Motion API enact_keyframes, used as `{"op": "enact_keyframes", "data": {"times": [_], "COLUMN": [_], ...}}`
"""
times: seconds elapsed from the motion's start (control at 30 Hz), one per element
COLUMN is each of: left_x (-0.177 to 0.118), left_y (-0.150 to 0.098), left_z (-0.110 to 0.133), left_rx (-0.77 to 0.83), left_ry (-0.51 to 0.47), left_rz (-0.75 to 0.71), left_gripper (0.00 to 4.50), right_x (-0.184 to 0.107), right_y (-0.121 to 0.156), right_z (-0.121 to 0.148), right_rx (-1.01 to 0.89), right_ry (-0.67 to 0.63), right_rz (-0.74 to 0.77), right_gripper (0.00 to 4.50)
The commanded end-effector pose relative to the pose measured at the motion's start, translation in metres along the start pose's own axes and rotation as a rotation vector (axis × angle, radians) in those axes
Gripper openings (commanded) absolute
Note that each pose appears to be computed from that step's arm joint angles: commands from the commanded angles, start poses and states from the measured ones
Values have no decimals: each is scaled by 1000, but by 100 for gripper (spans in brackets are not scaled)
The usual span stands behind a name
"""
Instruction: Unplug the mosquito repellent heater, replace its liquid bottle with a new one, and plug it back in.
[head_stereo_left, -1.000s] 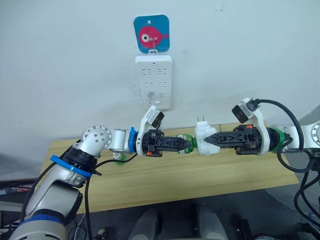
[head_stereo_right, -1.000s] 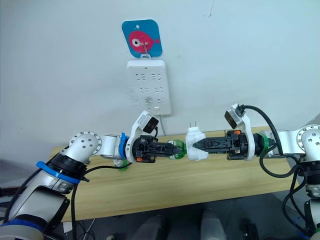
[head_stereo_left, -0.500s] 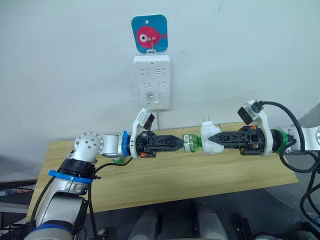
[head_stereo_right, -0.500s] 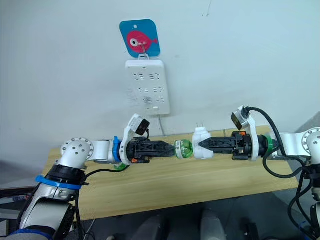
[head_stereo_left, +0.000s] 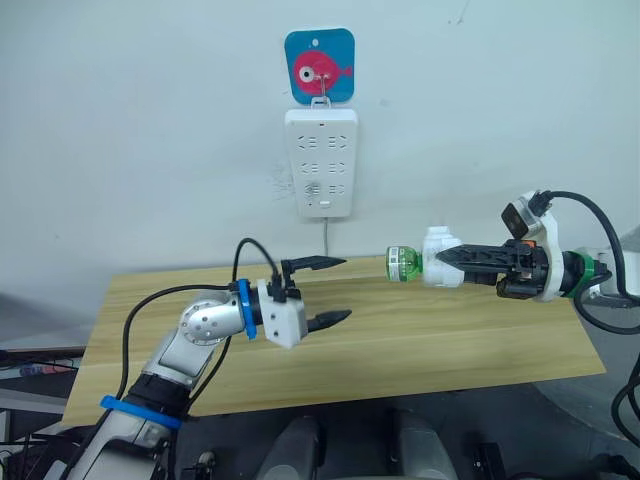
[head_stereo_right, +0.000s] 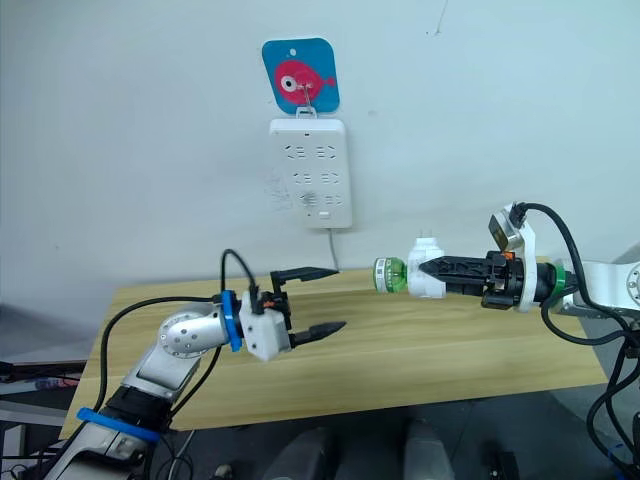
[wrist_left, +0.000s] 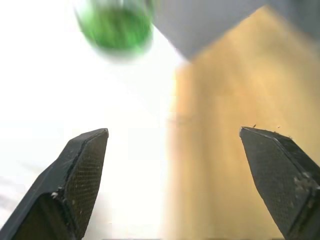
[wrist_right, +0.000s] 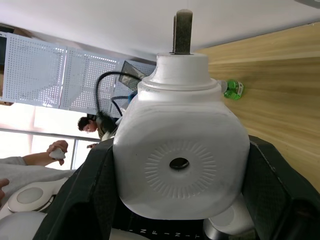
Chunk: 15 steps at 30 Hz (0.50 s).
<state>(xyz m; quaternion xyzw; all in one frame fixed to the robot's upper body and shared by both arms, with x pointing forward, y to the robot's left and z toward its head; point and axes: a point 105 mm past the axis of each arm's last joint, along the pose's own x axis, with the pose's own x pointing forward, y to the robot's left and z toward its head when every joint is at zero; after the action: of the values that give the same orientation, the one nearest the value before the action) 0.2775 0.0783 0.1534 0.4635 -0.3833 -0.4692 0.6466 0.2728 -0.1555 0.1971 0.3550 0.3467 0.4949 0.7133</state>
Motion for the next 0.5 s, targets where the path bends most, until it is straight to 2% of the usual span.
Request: {"op": "enact_keyframes", "data": {"times": [0.03,0.2,0.5], "left_x": [10,23,36], "left_y": [17,21,24], "left_z": [10,15,14], "left_rx": [168,236,275], "left_ry": [-96,-176,-217], "left_rz": [74,91,83], "left_gripper": [447,447,447], "right_x": [3,11,21], "right_y": [15,17,18], "right_z": [5,5,-3], "right_rx": [-39,-42,-45], "right_ry": [10,30,57], "right_rz": [49,71,99], "right_gripper": [297,297,297]}}
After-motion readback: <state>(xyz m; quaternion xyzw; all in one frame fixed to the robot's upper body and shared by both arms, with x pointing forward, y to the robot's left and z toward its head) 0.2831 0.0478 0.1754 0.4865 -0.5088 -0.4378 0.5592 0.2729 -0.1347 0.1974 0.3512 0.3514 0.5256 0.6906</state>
